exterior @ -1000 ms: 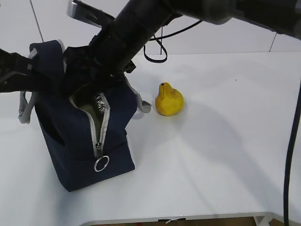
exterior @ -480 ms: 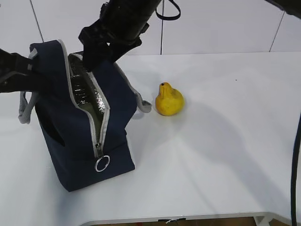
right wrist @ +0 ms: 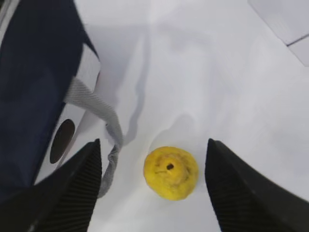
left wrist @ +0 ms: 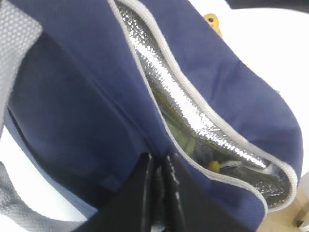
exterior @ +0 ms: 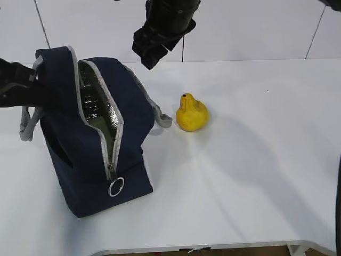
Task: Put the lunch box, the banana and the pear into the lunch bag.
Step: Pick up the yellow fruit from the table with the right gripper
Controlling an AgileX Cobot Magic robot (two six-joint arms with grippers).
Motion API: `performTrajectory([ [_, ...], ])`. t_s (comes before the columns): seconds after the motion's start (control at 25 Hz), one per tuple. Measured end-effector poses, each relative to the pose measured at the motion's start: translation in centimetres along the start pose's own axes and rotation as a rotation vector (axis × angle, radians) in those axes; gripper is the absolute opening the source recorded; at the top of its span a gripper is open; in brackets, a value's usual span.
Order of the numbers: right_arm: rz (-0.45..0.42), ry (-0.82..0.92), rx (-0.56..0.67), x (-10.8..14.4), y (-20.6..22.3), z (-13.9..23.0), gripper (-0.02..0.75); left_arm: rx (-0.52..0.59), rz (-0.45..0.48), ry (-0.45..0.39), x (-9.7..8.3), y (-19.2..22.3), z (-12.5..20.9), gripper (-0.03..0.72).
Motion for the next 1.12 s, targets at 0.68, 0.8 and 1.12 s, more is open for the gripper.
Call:
performTrajectory([
  [0.68,-0.024,0.306,-0.045,-8.1,-6.3,3.6,0.547,0.003,0.002,0.002,0.0,0.0,0.0,-0.001],
  [0.8,-0.037,0.319,0.018,-7.6,-6.1,5.6,0.547,0.003,0.002,0.002,0.0,0.0,0.0,-0.001],
  [1.12,-0.033,0.349,-0.044,-6.1,-5.2,9.3,0.547,0.003,0.002,0.002,0.0,0.0,0.0,-0.001],
])
Point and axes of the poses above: a point on each arm's last joint axis where the gripper is mounted, y pointing out along that axis toward the gripper, x along the wrist's bending axis when the last joint is at zero, z = x × y, the point moved 4 cm from there along y, pointing out along that axis toward the gripper, and after that the axes turned 12 degrees about y, right-handed, at the moved point
